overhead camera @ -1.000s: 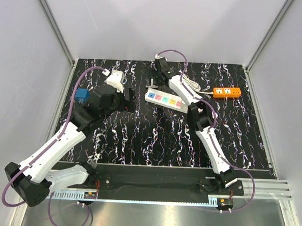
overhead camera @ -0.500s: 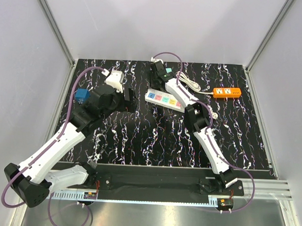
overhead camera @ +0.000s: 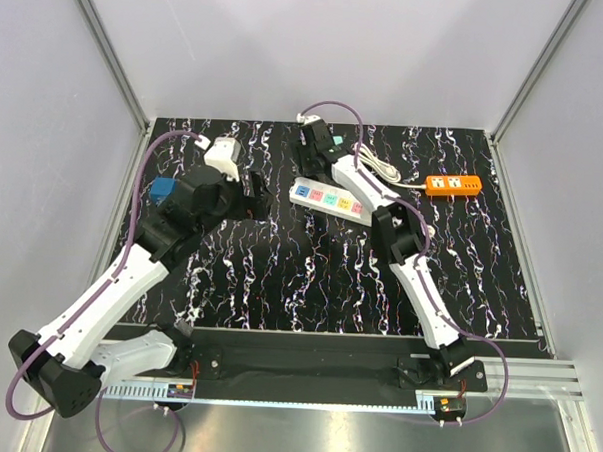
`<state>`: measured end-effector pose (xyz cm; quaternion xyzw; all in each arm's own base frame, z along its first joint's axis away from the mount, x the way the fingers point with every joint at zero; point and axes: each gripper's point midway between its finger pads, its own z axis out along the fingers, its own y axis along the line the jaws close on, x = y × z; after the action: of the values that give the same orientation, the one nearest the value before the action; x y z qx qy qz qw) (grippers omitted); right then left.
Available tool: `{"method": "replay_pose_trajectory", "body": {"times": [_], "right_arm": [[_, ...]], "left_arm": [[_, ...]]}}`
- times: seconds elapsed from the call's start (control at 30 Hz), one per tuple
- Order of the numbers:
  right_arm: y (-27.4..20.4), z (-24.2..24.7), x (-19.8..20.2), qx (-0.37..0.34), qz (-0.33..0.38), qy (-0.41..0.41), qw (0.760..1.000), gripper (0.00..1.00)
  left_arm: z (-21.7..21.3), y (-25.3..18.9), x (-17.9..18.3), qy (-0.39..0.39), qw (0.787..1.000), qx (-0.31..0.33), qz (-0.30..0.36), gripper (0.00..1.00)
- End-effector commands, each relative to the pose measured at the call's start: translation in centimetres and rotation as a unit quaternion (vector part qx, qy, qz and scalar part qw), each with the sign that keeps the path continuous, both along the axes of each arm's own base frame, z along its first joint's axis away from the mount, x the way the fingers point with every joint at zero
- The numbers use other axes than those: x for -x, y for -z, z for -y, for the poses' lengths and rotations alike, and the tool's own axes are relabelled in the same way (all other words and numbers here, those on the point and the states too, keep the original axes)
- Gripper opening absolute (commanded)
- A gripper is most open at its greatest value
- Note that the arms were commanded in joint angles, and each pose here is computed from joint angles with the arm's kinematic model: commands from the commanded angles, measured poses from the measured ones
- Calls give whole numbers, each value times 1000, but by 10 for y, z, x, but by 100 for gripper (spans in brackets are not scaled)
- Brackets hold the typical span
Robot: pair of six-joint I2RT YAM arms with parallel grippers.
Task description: Insert the plug
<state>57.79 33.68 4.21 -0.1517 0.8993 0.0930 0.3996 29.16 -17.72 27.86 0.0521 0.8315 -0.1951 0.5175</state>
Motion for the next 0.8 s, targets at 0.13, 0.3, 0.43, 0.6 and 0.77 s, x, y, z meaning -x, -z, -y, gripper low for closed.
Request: {"method": "replay_pose_trajectory", "body": {"times": [0.13,0.3,0.43,0.6,0.77], "right_arm": [[-221,-18,29,-94,162,-78,979,0],[-209,-11,105,-112,120,-126,978,0],[-247,0,175,-175,165,-170,956,0],[-231,-1,241,-216,110,-202,949,0],[-241,-3,287,-231,113,-221,941,0]], "left_arm": [[3,-30,-9,15,994,106,-8,94],[-3,-48,-2,30,989,146,-14,93],[1,-61,5,61,982,177,-25,91],[24,-72,15,145,970,190,-41,87],[34,-63,12,165,963,201,-75,84]]}}
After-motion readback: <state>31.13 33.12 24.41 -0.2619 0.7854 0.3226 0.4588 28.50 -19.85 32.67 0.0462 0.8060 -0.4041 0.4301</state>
